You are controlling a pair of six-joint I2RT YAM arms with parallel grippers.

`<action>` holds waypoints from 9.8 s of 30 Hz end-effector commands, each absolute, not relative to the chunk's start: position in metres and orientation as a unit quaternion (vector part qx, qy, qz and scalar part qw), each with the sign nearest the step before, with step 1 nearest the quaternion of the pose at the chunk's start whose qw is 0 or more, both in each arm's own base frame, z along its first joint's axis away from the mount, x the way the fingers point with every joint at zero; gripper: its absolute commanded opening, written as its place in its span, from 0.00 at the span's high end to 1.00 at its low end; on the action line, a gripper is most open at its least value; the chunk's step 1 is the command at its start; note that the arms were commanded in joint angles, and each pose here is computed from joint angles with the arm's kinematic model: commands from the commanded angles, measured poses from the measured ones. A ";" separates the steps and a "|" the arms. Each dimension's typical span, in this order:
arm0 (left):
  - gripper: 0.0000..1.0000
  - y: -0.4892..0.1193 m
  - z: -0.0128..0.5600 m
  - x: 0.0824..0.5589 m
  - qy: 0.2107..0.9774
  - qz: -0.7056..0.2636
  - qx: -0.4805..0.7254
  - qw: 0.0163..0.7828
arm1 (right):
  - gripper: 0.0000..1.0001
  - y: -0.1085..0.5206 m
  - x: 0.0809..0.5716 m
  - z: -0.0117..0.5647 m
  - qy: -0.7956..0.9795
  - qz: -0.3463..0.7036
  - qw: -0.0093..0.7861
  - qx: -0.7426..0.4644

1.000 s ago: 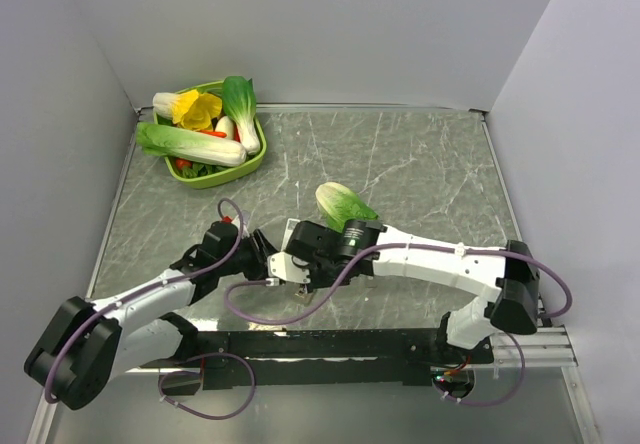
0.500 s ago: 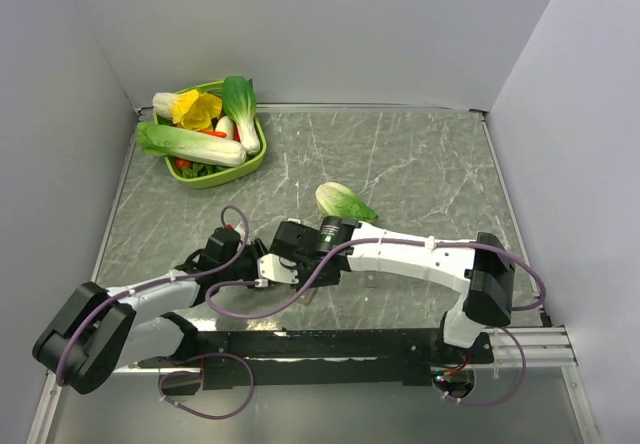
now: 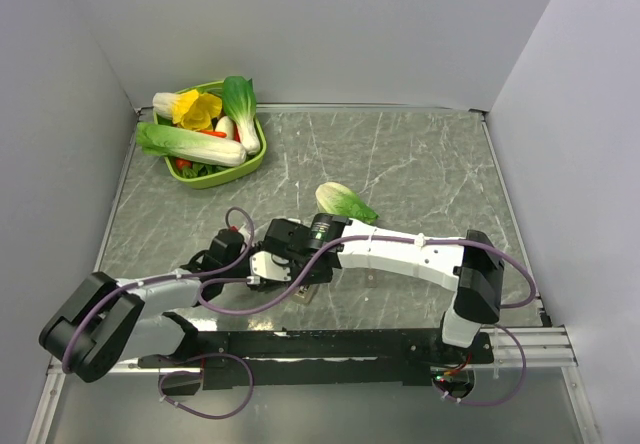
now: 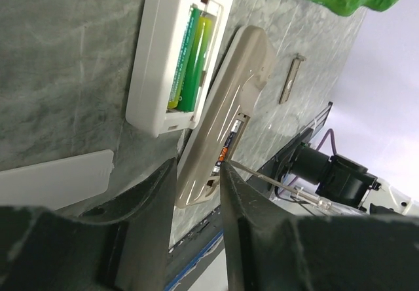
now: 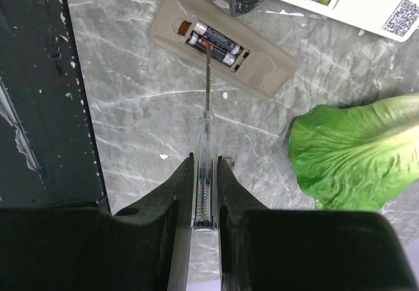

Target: Unload the batteries from the remote control

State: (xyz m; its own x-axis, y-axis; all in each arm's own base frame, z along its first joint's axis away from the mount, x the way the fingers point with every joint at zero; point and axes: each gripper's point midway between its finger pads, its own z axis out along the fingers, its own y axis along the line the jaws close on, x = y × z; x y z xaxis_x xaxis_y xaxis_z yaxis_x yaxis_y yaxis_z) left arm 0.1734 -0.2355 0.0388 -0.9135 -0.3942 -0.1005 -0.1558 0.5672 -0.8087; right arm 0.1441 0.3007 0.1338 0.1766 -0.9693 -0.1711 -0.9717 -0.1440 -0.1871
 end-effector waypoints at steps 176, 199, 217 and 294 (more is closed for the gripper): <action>0.68 -0.261 0.027 0.169 0.906 -0.376 -0.134 0.140 | 1.00 0.252 0.157 0.076 0.827 0.025 0.448 -0.340; 0.94 -0.255 0.004 0.158 0.910 -0.365 -0.158 0.117 | 1.00 0.249 0.152 0.097 0.817 0.070 0.477 -0.318; 0.85 -0.270 0.025 0.174 0.908 -0.372 -0.132 0.140 | 1.00 0.252 0.155 0.116 0.819 0.073 0.470 -0.321; 0.94 -0.294 0.037 0.176 0.896 -0.410 -0.080 0.149 | 1.00 0.257 0.155 0.138 0.520 -0.110 0.240 -0.812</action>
State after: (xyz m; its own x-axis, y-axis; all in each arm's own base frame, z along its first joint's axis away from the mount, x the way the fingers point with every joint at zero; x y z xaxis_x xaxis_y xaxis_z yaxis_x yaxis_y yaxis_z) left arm 0.1646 -0.2874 0.0288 -0.9554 -0.2516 -0.1547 -0.0504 0.6551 -0.7539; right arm 0.1530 0.2507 0.1314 0.3993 -0.9102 -0.1098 -0.8209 -0.3016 -0.4849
